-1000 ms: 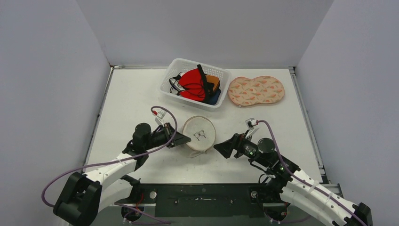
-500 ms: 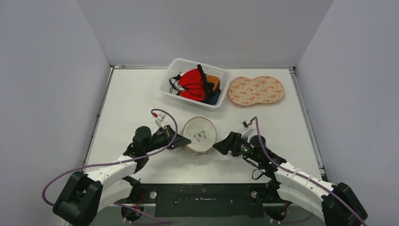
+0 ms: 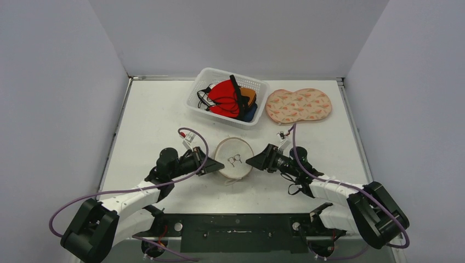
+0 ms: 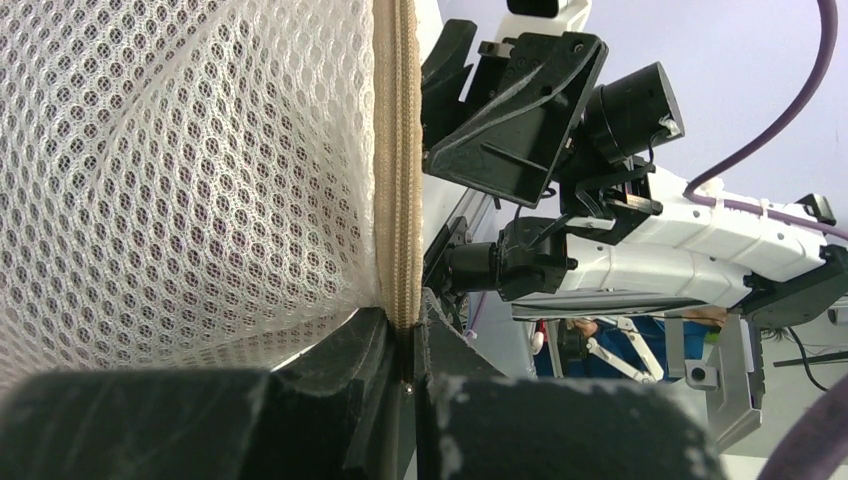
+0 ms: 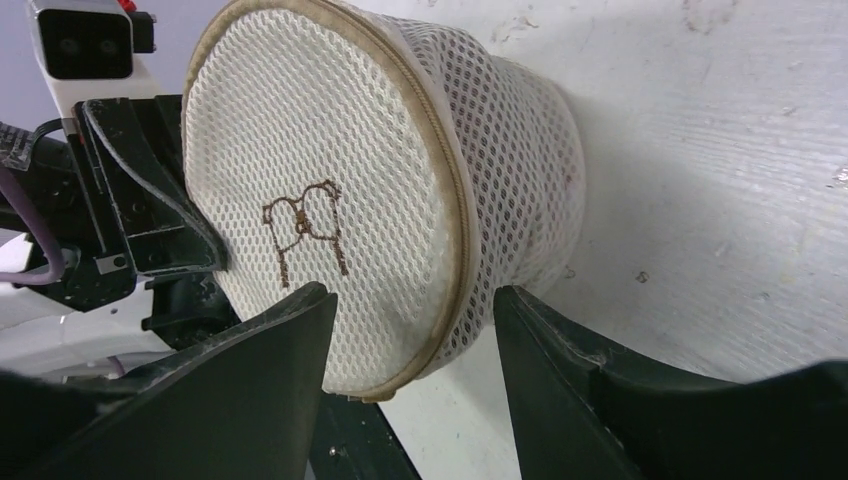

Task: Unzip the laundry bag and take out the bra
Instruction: Unzip the laundry bag at the center of the board.

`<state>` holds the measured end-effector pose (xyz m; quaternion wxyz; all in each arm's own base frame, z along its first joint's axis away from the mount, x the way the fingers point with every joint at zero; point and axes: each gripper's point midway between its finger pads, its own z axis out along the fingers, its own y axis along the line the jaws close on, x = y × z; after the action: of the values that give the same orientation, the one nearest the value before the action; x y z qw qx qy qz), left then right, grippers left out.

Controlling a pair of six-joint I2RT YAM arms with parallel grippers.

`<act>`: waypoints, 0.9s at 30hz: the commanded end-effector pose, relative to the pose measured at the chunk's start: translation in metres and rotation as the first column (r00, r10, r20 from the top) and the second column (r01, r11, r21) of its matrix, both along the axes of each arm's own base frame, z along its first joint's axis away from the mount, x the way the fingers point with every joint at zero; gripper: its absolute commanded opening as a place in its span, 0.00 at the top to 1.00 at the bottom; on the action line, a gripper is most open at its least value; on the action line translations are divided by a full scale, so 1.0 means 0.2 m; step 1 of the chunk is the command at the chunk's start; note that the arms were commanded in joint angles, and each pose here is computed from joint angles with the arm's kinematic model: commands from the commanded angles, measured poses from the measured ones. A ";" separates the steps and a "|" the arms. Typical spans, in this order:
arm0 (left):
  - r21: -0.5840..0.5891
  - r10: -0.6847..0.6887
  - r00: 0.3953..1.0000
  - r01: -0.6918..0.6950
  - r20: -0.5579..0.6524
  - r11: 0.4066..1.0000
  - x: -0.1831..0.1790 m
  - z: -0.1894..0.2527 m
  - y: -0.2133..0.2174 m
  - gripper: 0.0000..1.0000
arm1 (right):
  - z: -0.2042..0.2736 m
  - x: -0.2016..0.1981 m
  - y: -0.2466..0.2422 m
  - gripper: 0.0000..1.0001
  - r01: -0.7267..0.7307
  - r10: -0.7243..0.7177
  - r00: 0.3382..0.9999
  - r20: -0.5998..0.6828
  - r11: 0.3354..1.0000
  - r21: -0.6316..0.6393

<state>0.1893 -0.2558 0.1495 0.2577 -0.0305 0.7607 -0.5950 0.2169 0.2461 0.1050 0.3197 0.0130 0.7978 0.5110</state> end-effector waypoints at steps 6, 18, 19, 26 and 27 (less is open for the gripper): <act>-0.029 -0.004 0.997 0.007 0.076 1.000 0.02 0.08 -0.03 1.00 | 0.18 0.04 0.09 0.59 -0.072 0.059 0.993 0.105 0.989 0.129; -0.012 0.045 0.997 -0.044 0.068 0.999 0.05 0.13 -0.04 0.56 | 0.27 -0.01 -0.05 0.95 0.046 -0.055 0.991 0.123 0.996 0.073; -0.001 0.060 0.996 -0.060 0.061 0.998 0.04 0.13 -0.04 0.50 | 0.26 -0.02 -0.07 0.95 0.071 -0.079 0.990 0.113 0.995 0.076; 0.075 0.223 0.975 -0.222 0.004 0.972 -0.05 0.06 -0.01 0.31 | 0.22 -0.05 -0.17 0.95 0.243 -0.246 0.969 -0.005 0.953 0.181; 0.075 0.246 0.969 -0.244 -0.010 0.967 -0.07 0.05 -0.01 0.28 | 0.21 -0.06 -0.18 0.95 0.267 -0.267 0.963 -0.026 0.944 0.196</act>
<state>0.1745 -0.2627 0.1614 0.2934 -0.0582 0.7698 -0.5638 0.2013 0.2207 0.1525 0.3833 0.0723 0.7473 0.5380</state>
